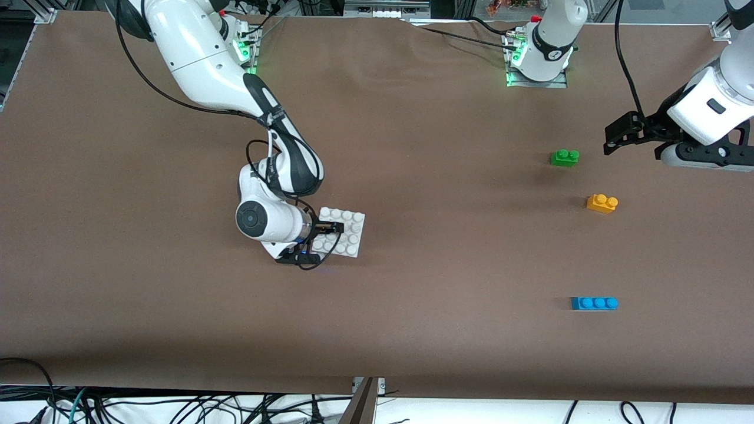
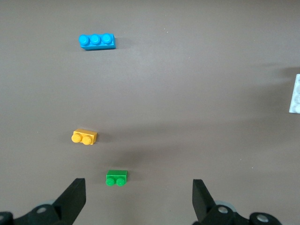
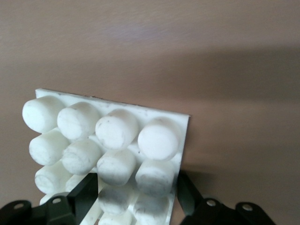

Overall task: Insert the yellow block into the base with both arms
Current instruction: 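Slide the white base plate with the right gripper toward the table center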

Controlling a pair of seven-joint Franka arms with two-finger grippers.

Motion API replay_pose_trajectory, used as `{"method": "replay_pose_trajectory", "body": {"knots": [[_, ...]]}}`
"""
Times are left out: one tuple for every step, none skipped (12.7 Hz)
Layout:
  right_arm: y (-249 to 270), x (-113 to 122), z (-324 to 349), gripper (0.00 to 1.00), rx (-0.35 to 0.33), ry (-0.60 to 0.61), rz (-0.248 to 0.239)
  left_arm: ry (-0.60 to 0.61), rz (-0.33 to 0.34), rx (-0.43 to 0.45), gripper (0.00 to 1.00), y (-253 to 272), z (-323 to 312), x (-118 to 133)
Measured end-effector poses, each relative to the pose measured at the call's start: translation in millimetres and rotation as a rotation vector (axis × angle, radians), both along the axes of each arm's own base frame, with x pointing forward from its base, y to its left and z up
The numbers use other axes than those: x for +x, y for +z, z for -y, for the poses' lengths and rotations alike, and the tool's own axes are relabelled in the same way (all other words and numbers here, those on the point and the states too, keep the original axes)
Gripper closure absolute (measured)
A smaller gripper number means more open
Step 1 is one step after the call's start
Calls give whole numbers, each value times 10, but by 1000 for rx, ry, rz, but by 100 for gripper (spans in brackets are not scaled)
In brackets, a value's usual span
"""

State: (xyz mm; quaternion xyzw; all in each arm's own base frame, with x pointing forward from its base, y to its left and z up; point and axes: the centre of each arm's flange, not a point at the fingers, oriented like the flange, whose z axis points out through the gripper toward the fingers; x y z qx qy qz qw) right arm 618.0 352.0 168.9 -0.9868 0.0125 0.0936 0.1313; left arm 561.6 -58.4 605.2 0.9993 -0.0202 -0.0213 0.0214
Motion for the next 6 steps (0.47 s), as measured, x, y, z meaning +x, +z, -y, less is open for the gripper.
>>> {"method": "replay_pose_trajectory", "body": {"knots": [[-1,-44,-131,23,0,-4,6,0,0,0,0,0,0,0],[-2,-91,-275,22,1,-9,15,0,0,0,0,0,0,0],[-9,-136,-407,22,3,-12,24,0,0,0,0,0,0,0],[-15,-178,-516,22,5,-11,34,0,0,0,0,0,0,0],[-15,-213,-596,22,7,-9,42,0,0,0,0,0,0,0],[-14,-240,-655,22,10,-5,51,0,0,0,0,0,0,0]]}}
